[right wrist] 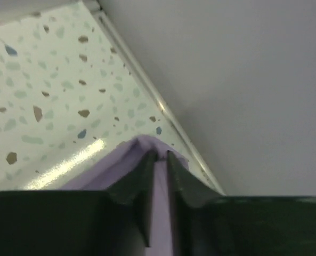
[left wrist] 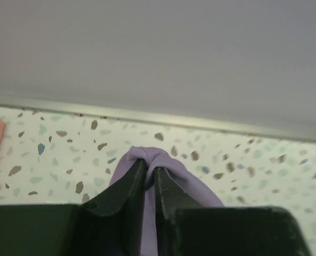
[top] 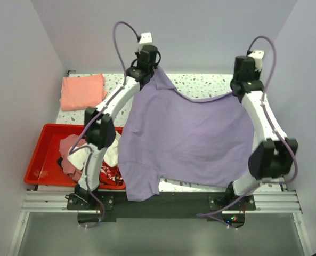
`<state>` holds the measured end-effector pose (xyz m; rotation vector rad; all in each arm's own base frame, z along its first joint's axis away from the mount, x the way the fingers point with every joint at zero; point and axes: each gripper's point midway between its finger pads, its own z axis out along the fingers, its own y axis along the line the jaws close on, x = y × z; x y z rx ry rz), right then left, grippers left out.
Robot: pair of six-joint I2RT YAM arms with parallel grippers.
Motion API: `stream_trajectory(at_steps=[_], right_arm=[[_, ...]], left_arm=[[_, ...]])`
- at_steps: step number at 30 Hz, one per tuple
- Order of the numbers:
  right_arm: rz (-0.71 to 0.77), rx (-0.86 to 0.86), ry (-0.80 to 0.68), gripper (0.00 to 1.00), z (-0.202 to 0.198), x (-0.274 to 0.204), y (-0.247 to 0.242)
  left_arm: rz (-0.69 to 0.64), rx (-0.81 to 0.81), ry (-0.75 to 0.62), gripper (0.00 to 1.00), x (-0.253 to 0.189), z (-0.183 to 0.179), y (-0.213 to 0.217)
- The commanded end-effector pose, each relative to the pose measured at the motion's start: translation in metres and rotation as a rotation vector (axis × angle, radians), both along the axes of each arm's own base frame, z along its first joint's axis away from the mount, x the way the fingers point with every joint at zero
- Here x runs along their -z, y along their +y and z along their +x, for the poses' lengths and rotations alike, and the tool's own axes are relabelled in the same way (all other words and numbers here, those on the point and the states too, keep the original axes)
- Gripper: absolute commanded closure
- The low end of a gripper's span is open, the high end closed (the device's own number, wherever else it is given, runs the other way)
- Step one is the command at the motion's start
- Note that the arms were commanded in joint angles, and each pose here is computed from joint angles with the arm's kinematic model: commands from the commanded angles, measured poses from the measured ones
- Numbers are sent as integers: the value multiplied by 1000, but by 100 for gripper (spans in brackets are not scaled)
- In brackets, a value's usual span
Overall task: Fold and stack the t-shirts
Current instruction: Flatten the tshirt out
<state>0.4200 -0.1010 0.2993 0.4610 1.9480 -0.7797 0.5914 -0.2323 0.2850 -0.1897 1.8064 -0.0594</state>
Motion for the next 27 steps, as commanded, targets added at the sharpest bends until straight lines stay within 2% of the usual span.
stream_trajectory(at_steps=[1, 2, 3, 4, 5, 9, 17, 19, 21, 27], right_arm=[[58, 48, 49, 72, 33, 53, 1], [43, 58, 86, 54, 38, 64, -1], [21, 85, 153, 23, 45, 83, -4], [14, 100, 177, 15, 47, 88, -5], [15, 114, 190, 14, 48, 91, -6], [54, 74, 189, 1, 53, 94, 2], [244, -68, 122, 1, 24, 79, 34], [293, -109, 152, 1, 12, 93, 43], [366, -178, 176, 1, -2, 106, 59], [466, -248, 261, 1, -26, 151, 80]], left_arm=[[47, -23, 54, 66, 41, 28, 7], [74, -13, 61, 51, 51, 31, 6], [69, -13, 42, 33, 52, 34, 5], [72, -15, 35, 1, 52, 34, 6], [94, -15, 48, 0, 62, 32, 9], [94, -26, 19, 0, 45, 25, 15], [28, 43, 123, 0, 52, -17, 13], [18, 78, 180, 0, 70, -32, 10], [-11, 133, 198, 0, 68, -48, 0], [27, 197, 341, 0, 120, -96, -25]])
